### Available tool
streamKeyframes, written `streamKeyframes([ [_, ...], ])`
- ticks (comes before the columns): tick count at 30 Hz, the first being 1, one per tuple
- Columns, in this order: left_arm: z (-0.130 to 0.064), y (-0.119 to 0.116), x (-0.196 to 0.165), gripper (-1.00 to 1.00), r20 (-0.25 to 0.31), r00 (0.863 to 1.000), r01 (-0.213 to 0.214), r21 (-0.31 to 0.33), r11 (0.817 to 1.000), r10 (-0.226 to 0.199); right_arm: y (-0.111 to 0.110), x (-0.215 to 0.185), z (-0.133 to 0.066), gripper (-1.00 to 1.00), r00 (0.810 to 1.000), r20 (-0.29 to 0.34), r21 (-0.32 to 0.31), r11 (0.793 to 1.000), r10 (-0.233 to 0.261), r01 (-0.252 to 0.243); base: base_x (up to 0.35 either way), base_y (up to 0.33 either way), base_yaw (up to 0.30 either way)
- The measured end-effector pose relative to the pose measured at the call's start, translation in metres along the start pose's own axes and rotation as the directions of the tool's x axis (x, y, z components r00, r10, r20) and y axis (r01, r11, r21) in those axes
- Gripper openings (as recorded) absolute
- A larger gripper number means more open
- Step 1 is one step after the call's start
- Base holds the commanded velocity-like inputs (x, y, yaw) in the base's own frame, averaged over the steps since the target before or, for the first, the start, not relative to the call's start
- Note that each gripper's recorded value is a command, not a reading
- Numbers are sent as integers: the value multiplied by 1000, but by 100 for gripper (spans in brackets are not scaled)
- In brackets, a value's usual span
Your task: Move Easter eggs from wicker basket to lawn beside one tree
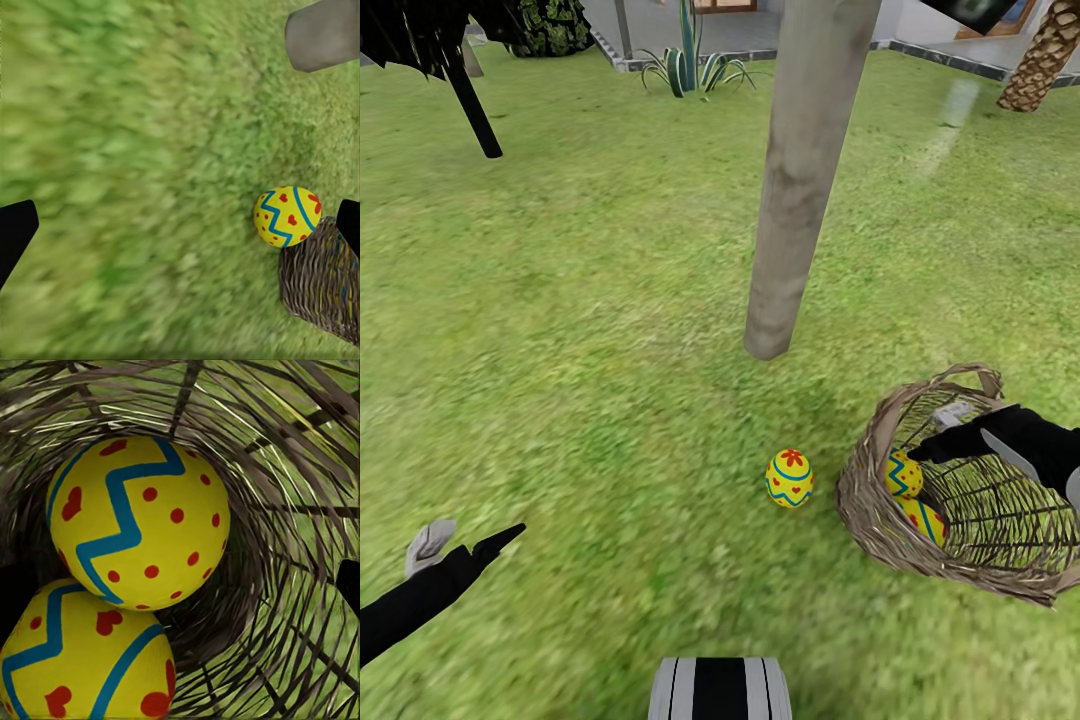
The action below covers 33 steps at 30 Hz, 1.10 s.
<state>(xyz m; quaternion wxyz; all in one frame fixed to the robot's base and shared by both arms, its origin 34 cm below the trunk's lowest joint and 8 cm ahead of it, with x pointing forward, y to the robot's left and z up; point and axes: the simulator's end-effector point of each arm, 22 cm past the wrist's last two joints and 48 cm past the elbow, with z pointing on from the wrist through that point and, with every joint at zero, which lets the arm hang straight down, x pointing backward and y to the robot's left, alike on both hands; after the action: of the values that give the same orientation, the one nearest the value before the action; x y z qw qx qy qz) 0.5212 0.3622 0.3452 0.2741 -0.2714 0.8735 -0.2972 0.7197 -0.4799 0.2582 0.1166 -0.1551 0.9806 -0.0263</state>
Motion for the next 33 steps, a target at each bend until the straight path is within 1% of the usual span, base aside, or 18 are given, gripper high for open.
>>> streamKeyframes([
  [1, 0, 0, 0, 100, 0, 1000, 0, 0, 1000, 0, 7, 3, 1, 100, 1000, -10, -26, 1000, -14, 14, 0, 0, 0],
  [3, 0, 0, 0, 100, 0, 1000, 0, 0, 1000, 0, 14, 7, 2, 100, 999, -21, -55, 998, -30, 28, 0, 0, 0],
  [5, 0, 0, 0, 100, 0, 1000, 0, 0, 1000, 0, 19, 9, 2, 100, 999, -27, -76, 996, -39, 37, 0, 0, 0],
  [7, 0, 0, 0, 100, 0, 1000, 0, 0, 1000, 0, 20, 10, 2, 100, 999, -28, -79, 996, -41, 39, 0, 0, 0],
  [11, 0, 0, 0, 100, 0, 1000, 1, 1, 1000, -1, 20, 9, 2, 100, 999, -25, -81, 996, -45, 43, 0, 0, 0],
  [12, 0, -1, 1, 100, -1, 1000, 1, 2, 1000, -1, 20, 5, 2, 100, 999, -6, -81, 995, -53, 53, 0, 0, 0],
  [16, 1, -1, 1, 100, -2, 1000, 0, 4, 1000, 0, 18, -3, 2, 100, 997, 36, -76, 994, -71, 74, 0, 0, 0],
  [23, 1, -2, 1, 100, -3, 1000, 0, 5, 1000, 0, 15, -4, 2, 100, 996, 47, -68, 995, -76, 79, 0, 0, 0],
  [27, 1, -2, 1, 100, -3, 1000, -1, 5, 1000, 1, 12, -10, 1, 100, 993, 81, -60, 994, -88, 93, 0, 0, 0],
  [31, 2, -2, 2, 100, -3, 1000, -1, 6, 1000, 1, 6, -7, 2, 100, 993, 84, -48, 995, -86, 90, 0, 0, 0],
  [33, 4, 1, 4, 100, -8, 1000, 1, -1, 1000, -1, 7, -4, 7, 100, 993, 78, -51, 995, -86, 91, 0, 0, 0],
])
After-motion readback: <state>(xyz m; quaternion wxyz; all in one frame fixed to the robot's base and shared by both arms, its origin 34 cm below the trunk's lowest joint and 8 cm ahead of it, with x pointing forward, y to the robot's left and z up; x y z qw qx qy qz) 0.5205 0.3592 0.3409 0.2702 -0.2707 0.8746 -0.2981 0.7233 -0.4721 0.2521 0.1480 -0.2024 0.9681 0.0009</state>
